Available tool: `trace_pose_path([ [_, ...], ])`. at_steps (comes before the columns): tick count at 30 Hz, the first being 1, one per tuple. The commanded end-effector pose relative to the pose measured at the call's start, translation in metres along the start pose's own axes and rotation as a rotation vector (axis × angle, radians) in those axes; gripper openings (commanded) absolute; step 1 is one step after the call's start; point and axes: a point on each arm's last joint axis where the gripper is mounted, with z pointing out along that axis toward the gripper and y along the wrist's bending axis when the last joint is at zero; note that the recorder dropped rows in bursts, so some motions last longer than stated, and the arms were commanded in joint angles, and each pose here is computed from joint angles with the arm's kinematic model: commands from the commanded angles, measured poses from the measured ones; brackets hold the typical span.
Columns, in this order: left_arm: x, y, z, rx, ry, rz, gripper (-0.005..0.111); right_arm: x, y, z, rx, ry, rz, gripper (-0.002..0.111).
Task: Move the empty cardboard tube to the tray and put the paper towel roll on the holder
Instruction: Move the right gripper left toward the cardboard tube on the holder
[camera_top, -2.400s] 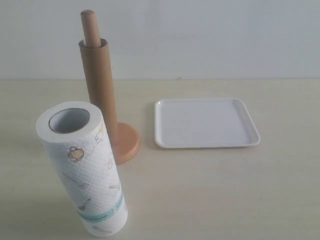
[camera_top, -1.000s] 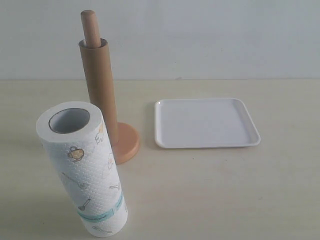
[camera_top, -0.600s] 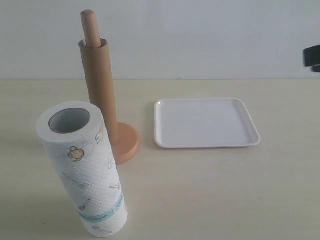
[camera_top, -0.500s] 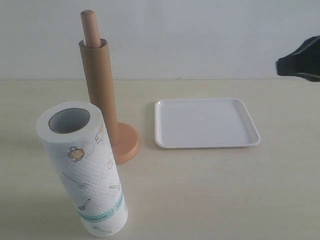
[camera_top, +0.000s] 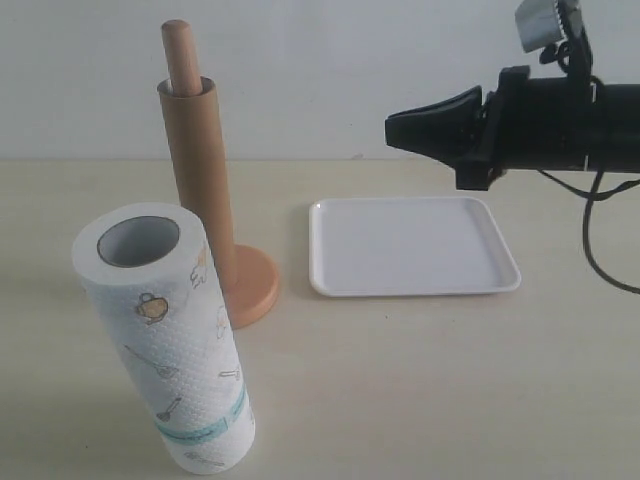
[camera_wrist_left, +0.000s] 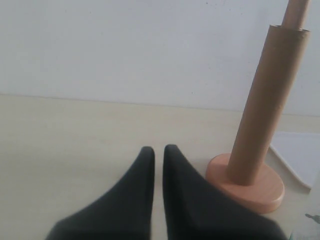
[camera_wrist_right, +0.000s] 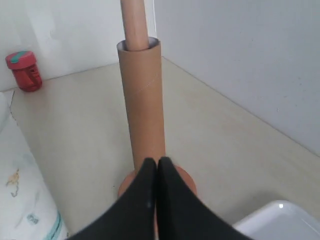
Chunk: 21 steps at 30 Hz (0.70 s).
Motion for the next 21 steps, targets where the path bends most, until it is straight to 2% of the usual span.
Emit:
trace_pose_path([
  [1,0.0,0.0,0.0,-0.003,-0.007,-0.006,0.006,0.012,-0.022,0.018,-0.061,-0.041,0.007,0.0],
  [4,0.0,0.0,0.0,-0.003,-0.007,-0.006,0.006,0.014,-0.033,0.028,-0.095,-0.058,0.01,0.003],
  [6,0.0,0.0,0.0,-0.003,-0.007,-0.006,0.006,0.015,-0.038,0.037,-0.1,-0.053,0.002,0.01],
  [10,0.0,0.0,0.0,-0.003,-0.007,-0.006,0.006,0.013,-0.038,0.061,-0.096,-0.023,-0.03,0.036],
  [11,0.0,0.0,0.0,-0.003,-0.007,-0.006,0.006,0.009,-0.036,0.069,-0.09,-0.013,-0.048,0.046],
  [14,0.0,0.0,0.0,-0.003,-0.007,-0.006,0.006,0.002,-0.032,0.087,-0.039,0.027,-0.093,0.064],
  [17,0.0,0.0,0.0,-0.003,-0.007,-0.006,0.006,-0.004,-0.026,0.103,0.016,0.066,-0.123,0.068],
  [21,0.0,0.0,0.0,-0.003,-0.007,-0.006,0.006,-0.014,-0.022,0.118,0.019,0.058,-0.113,0.068],
])
